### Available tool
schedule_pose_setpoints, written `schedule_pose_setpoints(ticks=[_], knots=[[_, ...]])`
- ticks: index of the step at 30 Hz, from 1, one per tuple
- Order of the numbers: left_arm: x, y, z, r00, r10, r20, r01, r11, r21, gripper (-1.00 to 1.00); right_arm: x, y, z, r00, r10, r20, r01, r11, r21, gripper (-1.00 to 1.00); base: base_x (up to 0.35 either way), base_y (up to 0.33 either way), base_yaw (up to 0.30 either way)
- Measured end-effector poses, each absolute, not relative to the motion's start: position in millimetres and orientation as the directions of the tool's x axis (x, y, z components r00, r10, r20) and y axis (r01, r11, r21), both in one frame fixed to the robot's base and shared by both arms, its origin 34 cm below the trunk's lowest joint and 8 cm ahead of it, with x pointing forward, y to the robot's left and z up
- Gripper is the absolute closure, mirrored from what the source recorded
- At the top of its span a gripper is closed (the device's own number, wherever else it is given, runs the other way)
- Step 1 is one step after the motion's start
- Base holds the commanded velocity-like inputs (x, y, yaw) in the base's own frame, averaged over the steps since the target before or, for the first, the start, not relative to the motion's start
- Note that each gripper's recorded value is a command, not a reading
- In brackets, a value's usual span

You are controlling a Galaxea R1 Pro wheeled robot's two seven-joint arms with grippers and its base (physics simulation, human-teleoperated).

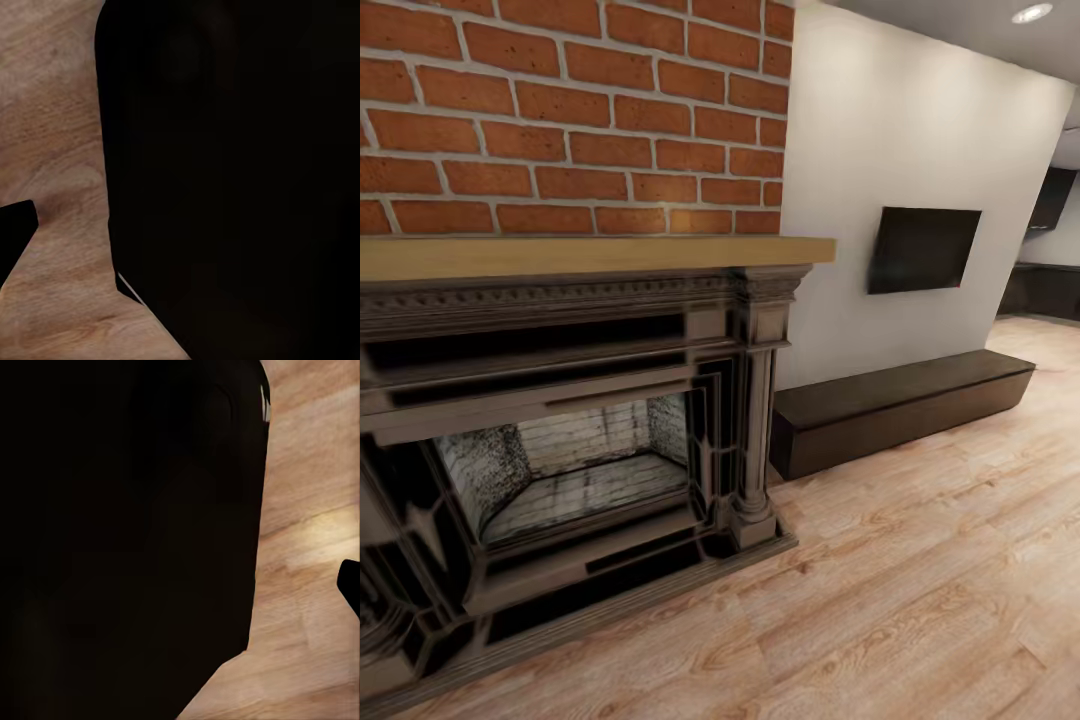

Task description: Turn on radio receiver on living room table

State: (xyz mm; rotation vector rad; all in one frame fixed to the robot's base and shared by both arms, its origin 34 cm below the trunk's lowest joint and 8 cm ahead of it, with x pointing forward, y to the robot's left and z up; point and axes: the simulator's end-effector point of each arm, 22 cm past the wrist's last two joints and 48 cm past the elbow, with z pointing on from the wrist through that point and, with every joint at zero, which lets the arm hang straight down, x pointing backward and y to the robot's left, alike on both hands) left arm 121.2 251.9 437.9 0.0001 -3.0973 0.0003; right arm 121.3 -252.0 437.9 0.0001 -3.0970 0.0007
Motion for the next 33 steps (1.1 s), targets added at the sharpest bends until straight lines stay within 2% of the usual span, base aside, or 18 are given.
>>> schedule_pose_setpoints(ticks=[11, 17, 33], knots=[[74.8, 203.0, 443.0, -0.995, 0.0, 0.099, -0.007, 0.998, -0.063, -1.0, 163.8, -205.0, 438.6, -1.0, -0.001, -0.015, -0.002, 0.999, 0.054, -1.0, 0.0, 0.0, 0.0], [70.3, 185.9, 444.7, -0.994, -0.008, 0.105, -0.017, 0.996, -0.085, -1.0, 171.7, -210.0, 438.5, -0.999, -0.011, -0.041, -0.013, 0.999, 0.047, -1.0, 0.0, 0.0, 0.0], [131.3, 171.5, 443.9, -0.997, -0.016, -0.069, -0.009, 0.995, -0.101, -1.0, 229.2, -279.6, 442.8, -0.985, -0.019, -0.172, -0.012, 0.999, -0.04, -1.0, 0.0, 0.0, 0.0]])
